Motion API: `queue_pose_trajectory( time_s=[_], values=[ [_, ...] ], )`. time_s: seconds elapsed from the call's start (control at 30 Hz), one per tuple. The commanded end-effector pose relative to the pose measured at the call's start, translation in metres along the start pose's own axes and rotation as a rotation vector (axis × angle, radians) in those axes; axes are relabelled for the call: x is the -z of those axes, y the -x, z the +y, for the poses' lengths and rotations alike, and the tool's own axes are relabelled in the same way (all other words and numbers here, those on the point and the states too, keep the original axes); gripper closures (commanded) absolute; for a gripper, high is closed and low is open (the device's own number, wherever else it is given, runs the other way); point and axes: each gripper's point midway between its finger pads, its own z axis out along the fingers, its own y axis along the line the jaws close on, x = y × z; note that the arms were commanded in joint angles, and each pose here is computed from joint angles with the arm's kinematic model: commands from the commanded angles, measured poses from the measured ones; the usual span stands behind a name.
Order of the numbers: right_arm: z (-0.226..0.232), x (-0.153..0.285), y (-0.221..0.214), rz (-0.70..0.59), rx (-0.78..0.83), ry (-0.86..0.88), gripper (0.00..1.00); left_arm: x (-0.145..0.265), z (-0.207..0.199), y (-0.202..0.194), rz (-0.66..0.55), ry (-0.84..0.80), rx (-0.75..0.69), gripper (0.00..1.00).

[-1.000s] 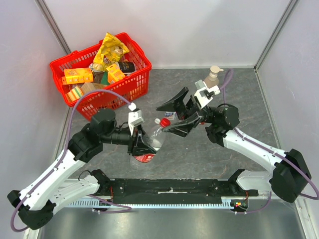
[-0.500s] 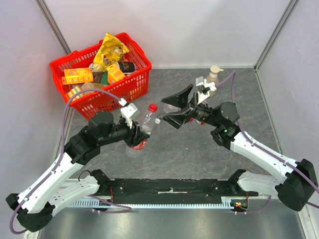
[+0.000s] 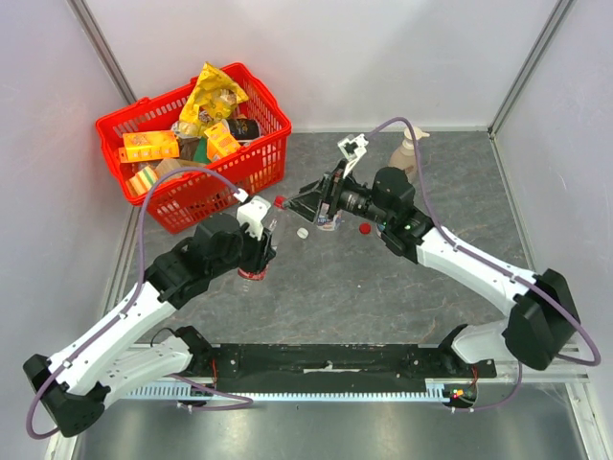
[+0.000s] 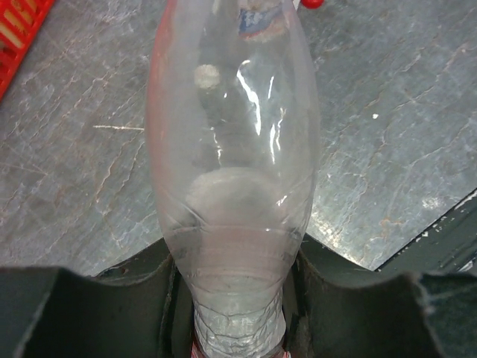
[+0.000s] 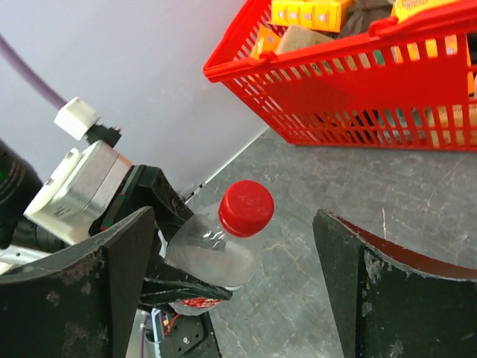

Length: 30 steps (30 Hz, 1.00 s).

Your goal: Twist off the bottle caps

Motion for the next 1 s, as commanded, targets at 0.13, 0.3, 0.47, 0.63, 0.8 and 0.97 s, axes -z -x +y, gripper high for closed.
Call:
queue_pose_trajectory(
  time_s=[0.13, 0.3, 0.47, 0.63, 0.8, 0.97],
  values=[
    [0.001, -0.024, -0.002, 0.055, -0.102, 0.030, 0.18, -0.002, 0.012, -0.003, 0.001, 0.067, -0.015, 0.94],
    [-0.004, -0.032, -0.010, 0.078, -0.148, 0.031, 0.27, -0.005, 0.012, -0.007, 0.016, 0.067, -0.023, 0.94],
    [-0.004, -0.038, -0.014, 0.078, -0.186, 0.051, 0.35, -0.005, 0.010, -0.009, 0.019, 0.053, -0.024, 0.94],
    [-0.003, -0.042, -0.018, 0.096, -0.201, 0.066, 0.44, -0.005, 0.008, -0.011, 0.024, 0.040, -0.027, 0.94],
    [-0.002, -0.043, -0.019, 0.099, -0.217, 0.077, 0.43, -0.005, 0.007, -0.011, 0.026, 0.034, -0.030, 0.94],
    [0.002, -0.045, -0.019, 0.106, -0.231, 0.099, 0.44, -0.005, 0.007, -0.012, 0.027, 0.029, -0.032, 0.94]
  ],
)
